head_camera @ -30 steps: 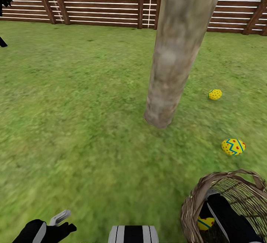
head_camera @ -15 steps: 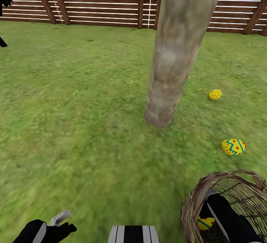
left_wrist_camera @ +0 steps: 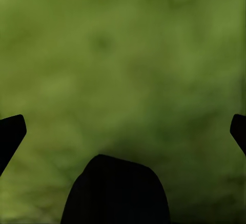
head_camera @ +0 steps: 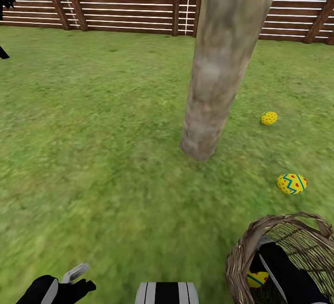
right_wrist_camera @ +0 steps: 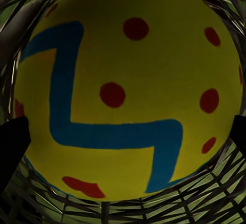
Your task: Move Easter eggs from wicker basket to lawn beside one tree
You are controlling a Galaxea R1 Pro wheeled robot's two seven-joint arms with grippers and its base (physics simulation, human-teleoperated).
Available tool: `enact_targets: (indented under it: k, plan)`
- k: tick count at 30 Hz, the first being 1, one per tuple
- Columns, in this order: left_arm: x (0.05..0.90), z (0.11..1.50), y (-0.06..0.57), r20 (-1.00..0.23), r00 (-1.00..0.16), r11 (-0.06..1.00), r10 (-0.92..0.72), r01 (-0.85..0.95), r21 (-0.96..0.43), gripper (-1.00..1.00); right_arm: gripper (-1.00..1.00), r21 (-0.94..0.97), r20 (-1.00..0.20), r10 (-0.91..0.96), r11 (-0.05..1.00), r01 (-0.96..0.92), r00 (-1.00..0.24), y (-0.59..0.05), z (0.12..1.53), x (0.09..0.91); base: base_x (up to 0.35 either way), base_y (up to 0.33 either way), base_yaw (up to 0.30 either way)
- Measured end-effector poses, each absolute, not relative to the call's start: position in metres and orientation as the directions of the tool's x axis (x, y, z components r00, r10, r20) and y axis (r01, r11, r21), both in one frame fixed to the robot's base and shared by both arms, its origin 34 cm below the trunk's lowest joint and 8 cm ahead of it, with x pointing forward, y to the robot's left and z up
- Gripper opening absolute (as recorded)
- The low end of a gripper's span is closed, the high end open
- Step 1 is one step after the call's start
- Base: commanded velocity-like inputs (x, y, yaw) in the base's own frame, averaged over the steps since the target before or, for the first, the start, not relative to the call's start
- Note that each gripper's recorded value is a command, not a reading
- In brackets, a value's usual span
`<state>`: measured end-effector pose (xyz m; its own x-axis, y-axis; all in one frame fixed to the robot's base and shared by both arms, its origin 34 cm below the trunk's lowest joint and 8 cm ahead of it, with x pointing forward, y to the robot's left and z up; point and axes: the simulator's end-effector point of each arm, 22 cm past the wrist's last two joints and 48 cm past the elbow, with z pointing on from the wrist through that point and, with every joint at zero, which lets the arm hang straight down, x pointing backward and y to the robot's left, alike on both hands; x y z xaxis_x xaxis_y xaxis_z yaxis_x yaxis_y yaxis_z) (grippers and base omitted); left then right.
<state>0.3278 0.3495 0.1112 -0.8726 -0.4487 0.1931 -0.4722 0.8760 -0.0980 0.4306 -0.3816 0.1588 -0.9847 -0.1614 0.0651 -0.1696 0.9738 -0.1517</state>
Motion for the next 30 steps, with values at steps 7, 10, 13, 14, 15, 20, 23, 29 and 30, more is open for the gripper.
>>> enact_targets:
  k: [7,10,13,14,15,20,23,29,30]
  plan:
    - [0.326,0.111,0.348,0.197,-0.871,0.875,-0.449,-0.473,-0.098,1.0,-1.0,-0.154,0.067,-0.167,0.972,-0.176,-0.984,-0.382,0.159,0.43,0.0,0.0,0.0]
    - [0.326,0.111,0.348,0.198,-0.871,0.875,-0.449,-0.474,-0.099,1.0,-1.0,-0.153,0.066,-0.162,0.973,-0.171,-0.985,-0.382,0.159,0.43,0.0,0.0,0.0]
    - [0.325,0.111,0.348,0.199,-0.871,0.875,-0.449,-0.474,-0.099,1.0,-1.0,-0.153,0.055,-0.168,0.973,-0.175,-0.984,-0.382,0.157,0.431,0.0,0.0,0.0]
    - [0.325,0.111,0.348,0.2,-0.871,0.875,-0.449,-0.474,-0.099,1.0,-1.0,-0.153,0.056,-0.167,0.973,-0.174,-0.984,-0.382,0.157,0.431,0.0,0.0,0.0]
    - [0.325,0.111,0.348,0.2,-0.871,0.875,-0.449,-0.474,-0.098,1.0,-1.0,-0.152,0.055,-0.166,0.973,-0.172,-0.985,-0.383,0.157,0.431,0.0,0.0,0.0]
    - [0.318,0.115,0.376,0.171,-0.865,0.87,-0.472,-0.488,-0.066,1.0,-1.0,-0.171,0.062,-0.16,0.971,-0.169,-0.985,-0.4,0.16,0.43,0.0,0.0,0.0]
    - [0.324,0.113,0.37,0.151,-0.868,0.871,-0.472,-0.486,-0.07,1.0,-1.0,-0.16,0.074,-0.154,0.973,-0.164,-0.985,-0.393,0.157,0.425,0.0,0.0,0.0]
    - [0.331,0.111,0.362,0.125,-0.875,0.873,-0.468,-0.479,-0.086,1.0,-1.0,-0.159,0.073,-0.149,0.974,-0.159,-0.986,-0.393,0.156,0.424,0.0,0.0,0.0]
    - [0.331,0.11,0.363,0.12,-0.876,0.874,-0.466,-0.477,-0.086,1.0,-1.0,-0.159,0.072,-0.148,0.974,-0.158,-0.986,-0.393,0.156,0.424,0.0,0.0,0.0]
